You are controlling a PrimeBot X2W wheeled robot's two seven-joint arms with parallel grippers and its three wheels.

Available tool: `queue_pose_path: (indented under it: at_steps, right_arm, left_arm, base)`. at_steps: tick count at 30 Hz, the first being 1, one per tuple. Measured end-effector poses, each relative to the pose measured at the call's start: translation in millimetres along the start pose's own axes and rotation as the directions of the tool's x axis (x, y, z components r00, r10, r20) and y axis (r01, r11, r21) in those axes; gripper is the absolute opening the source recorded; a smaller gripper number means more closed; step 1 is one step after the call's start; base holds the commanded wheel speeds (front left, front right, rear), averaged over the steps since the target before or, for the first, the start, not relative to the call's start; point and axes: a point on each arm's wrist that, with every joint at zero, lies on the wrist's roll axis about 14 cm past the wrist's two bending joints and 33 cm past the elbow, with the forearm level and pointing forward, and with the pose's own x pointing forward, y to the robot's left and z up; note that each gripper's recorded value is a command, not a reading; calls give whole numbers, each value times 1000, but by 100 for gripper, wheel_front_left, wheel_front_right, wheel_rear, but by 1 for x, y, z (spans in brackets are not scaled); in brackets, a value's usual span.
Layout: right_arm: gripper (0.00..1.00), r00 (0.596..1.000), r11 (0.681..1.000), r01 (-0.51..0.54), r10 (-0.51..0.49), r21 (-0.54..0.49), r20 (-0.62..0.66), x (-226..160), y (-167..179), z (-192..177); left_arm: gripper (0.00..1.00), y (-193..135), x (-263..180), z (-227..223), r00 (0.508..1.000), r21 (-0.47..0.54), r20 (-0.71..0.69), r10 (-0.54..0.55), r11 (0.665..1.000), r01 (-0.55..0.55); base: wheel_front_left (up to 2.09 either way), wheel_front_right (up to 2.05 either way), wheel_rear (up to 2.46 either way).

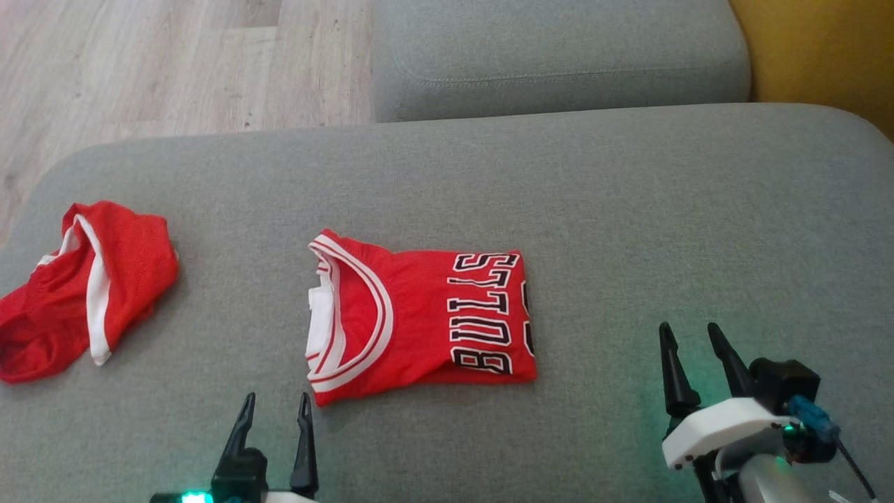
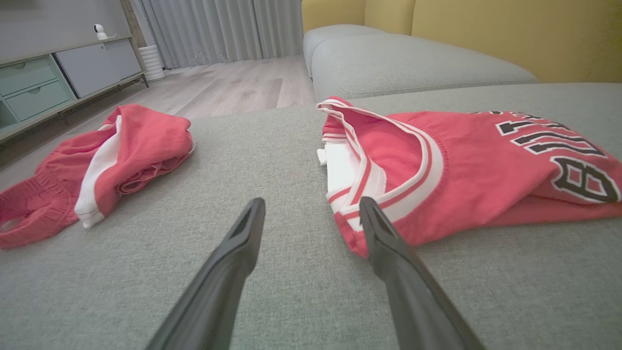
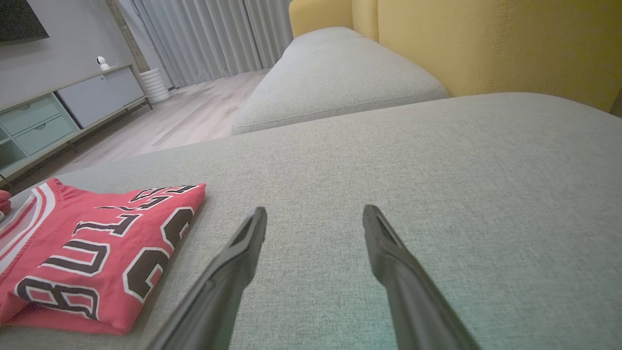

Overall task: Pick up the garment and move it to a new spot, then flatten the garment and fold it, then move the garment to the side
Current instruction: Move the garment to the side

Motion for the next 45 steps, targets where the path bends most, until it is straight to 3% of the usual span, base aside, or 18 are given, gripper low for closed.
queue_pose_path:
  at_steps: [6, 11, 19, 25, 30, 31, 32, 39, 45]
  right_arm:
    - [100, 1000, 1000, -21, 21, 2, -16, 0, 7, -5]
    - [100, 991, 993, -118, 119, 26, -57, 10, 40, -17]
    - [100, 952, 957, -286, 289, 38, -98, 68, 102, -13]
    - [100, 904, 948, -313, 315, 54, -290, 73, 116, -69]
    - [100, 880, 935, -345, 353, 82, -319, 76, 128, -77]
    - [35, 879, 933, -346, 358, 96, -316, 75, 129, -76]
    - [0, 876, 931, -350, 364, 101, -316, 73, 131, -76]
    - [0, 911, 952, -276, 303, 134, -281, 64, 112, -64]
    - [0, 973, 986, -121, 141, 117, -183, 55, 49, -33]
  left_arm:
    - [100, 3, -1, 0, 1000, 3, 3, 8, 1000, -8]
    - [100, 6, -3, -4, 1000, 1, -11, 8, 1000, -8]
    - [100, 12, -4, -14, 999, -8, -49, 20, 1000, -20]
    - [100, 27, -15, -28, 992, -23, -98, 77, 997, -80]
    - [100, 34, -19, -33, 988, -28, -113, 104, 994, -108]
    - [100, 33, -18, -32, 989, -28, -111, 101, 994, -105]
    - [100, 32, -17, -31, 990, -28, -107, 96, 995, -99]
    - [100, 8, -1, -20, 997, -24, -72, 8, 1000, -10]
    - [100, -39, 23, -9, 988, -12, -45, -150, 989, 150]
  base:
    - [0, 0, 0]
    - [0, 0, 0]
    - [0, 0, 0]
    - [0, 0, 0]
    - [0, 0, 0]
    - [0, 0, 0]
    - [0, 0, 0]
    - [0, 0, 0]
    - [0, 0, 0]
